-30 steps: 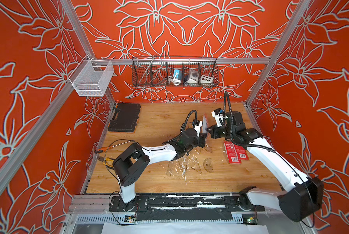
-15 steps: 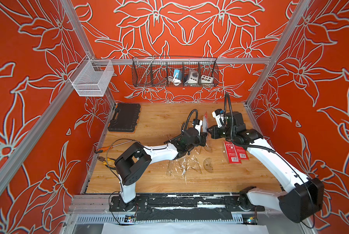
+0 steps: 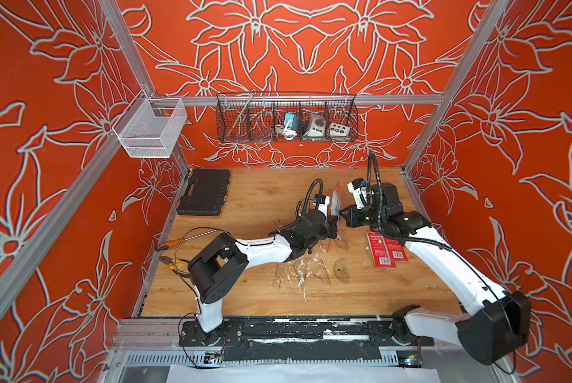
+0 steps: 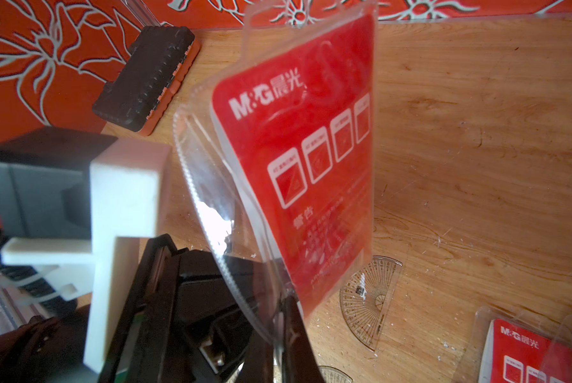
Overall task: Open the ruler set and take out the ruler
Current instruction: Take out the ruler from the ruler set bag.
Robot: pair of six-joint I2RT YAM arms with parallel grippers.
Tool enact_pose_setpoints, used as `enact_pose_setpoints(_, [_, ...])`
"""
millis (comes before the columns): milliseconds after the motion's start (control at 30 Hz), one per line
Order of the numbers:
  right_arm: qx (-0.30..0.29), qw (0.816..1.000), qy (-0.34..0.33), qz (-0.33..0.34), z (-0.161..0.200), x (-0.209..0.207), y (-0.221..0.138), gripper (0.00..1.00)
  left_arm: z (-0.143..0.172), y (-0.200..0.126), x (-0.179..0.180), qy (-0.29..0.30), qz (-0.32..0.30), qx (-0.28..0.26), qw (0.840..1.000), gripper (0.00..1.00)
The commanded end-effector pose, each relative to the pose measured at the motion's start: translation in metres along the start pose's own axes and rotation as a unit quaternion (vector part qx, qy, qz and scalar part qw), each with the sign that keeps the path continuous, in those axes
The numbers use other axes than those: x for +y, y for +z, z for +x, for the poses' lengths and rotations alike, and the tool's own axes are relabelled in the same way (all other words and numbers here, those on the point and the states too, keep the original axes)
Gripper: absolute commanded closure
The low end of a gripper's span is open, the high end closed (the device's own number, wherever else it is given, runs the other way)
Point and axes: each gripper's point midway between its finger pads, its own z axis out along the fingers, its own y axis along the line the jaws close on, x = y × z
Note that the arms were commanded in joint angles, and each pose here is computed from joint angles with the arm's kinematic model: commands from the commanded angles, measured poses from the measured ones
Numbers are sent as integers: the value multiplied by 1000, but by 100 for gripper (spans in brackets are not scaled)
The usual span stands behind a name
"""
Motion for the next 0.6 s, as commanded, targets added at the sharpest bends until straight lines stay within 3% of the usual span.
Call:
enact_pose_setpoints(0, [3, 1000, -6, 5, 6, -1, -5, 100, -13, -8, 3, -7, -9, -30, 999, 100])
enact_pose_setpoints(200, [-5, 1000, 1, 1, 5, -1, -3, 100, -11, -8, 3, -11, -4, -29, 999, 100])
enact_pose_setpoints(400, [-5, 1000, 5, 0, 5, -1, -1, 100, -6, -3, -11, -5, 36, -19, 999, 88])
enact_pose_setpoints(567, [-9, 1000, 5, 4, 3, -2, -2, 100, 3, 0, -16, 2, 54, -2, 999, 86])
